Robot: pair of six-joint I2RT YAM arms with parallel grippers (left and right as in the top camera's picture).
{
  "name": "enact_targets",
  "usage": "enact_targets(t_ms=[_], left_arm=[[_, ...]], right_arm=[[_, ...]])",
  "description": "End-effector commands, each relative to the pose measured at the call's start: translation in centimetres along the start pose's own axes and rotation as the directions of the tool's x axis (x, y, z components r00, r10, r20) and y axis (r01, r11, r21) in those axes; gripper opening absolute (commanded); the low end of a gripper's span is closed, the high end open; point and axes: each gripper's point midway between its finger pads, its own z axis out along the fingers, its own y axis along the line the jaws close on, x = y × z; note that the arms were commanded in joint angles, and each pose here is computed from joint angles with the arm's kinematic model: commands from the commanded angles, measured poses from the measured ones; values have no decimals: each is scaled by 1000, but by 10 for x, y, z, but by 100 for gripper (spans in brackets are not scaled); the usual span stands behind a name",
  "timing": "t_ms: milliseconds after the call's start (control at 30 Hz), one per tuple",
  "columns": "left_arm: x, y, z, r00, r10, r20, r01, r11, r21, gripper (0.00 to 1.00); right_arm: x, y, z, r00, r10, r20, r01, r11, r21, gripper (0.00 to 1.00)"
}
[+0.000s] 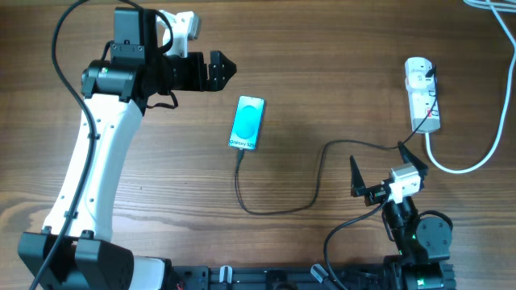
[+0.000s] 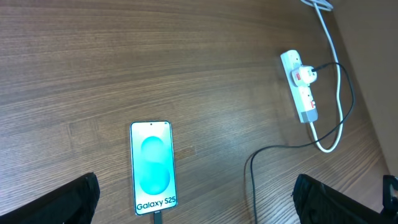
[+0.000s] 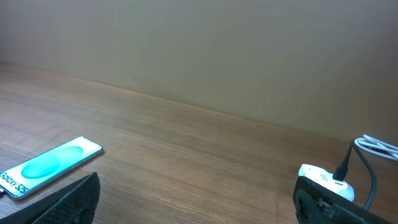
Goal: Plug charger to phone and switch on socket
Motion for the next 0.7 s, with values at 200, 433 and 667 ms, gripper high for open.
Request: enact_targets(t_ms=[200, 433, 667], left_arm=[[25, 22, -25, 958, 230, 171, -199, 964, -178, 100], [80, 32, -70, 793, 403, 457, -292, 909, -297, 100], [141, 33, -81, 548, 540, 639, -361, 842, -401, 100]], right_arm=[[-3, 1, -1, 1000, 2, 15, -2, 1000, -4, 100], [-3, 1, -1, 1000, 2, 15, -2, 1000, -4, 100], [-3, 1, -1, 1000, 2, 15, -2, 1000, -4, 100]])
